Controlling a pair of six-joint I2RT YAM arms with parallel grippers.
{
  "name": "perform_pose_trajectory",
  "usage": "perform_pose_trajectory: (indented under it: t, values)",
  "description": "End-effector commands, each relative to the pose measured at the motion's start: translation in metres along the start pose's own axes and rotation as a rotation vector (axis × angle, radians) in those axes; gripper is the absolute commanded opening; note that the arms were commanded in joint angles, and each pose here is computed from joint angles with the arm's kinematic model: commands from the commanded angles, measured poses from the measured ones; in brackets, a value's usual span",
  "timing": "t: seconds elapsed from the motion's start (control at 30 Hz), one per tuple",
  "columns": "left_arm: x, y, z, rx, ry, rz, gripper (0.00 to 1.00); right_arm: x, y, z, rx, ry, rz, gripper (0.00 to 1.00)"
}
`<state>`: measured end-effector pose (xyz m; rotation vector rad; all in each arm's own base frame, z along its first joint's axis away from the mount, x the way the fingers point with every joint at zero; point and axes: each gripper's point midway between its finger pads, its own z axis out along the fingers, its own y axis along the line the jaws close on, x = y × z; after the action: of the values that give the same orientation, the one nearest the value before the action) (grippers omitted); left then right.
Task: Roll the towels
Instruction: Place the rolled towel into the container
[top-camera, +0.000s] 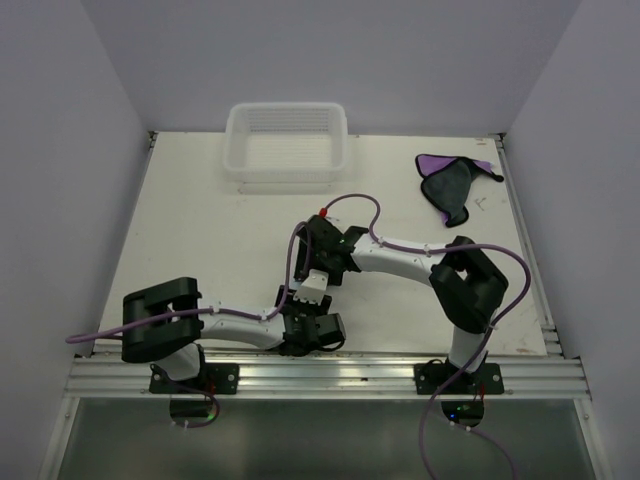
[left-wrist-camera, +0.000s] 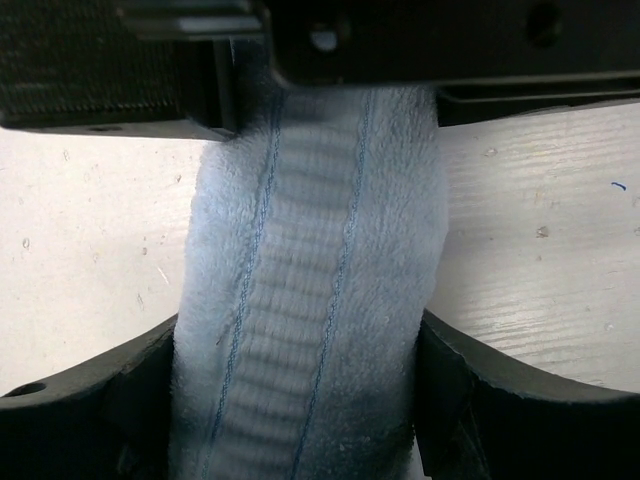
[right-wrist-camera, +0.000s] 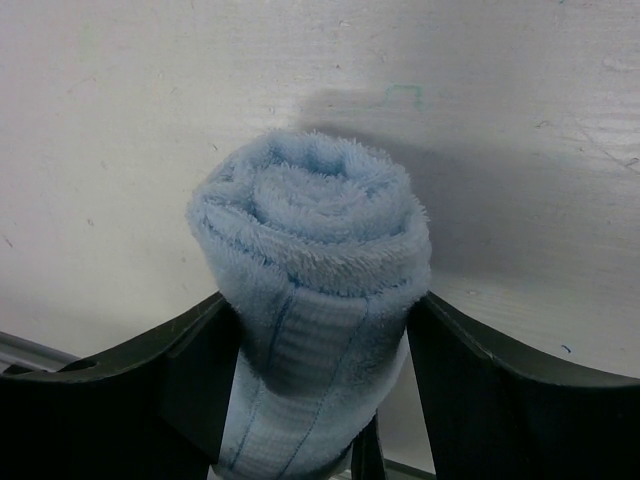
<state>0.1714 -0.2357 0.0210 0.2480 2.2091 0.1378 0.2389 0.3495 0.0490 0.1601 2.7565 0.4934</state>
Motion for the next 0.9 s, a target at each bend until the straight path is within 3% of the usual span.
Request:
perform_pose_trajectory:
  t: [0.0,0.43,0.53,0.87]
  values:
    - [0.011,0.010,0.002,-0.028,0.007,0.019,0.75,-0.006,0.003,-0.009,0.000,0.002,0.015,0.69]
    - [0.013,0.011,-0.001,-0.017,0.007,0.011,0.68,-0.057,-0.016,-0.031,0.008,-0.075,0.072,0.77]
    - [0.016,0.013,-0.002,-0.003,0.011,0.011,0.63,-0.076,-0.027,-0.044,0.013,-0.113,0.088,0.77]
    - [0.006,0.001,-0.010,0.120,-0.014,-0.077,0.55,-0.104,-0.044,-0.072,0.002,-0.179,0.100,0.80]
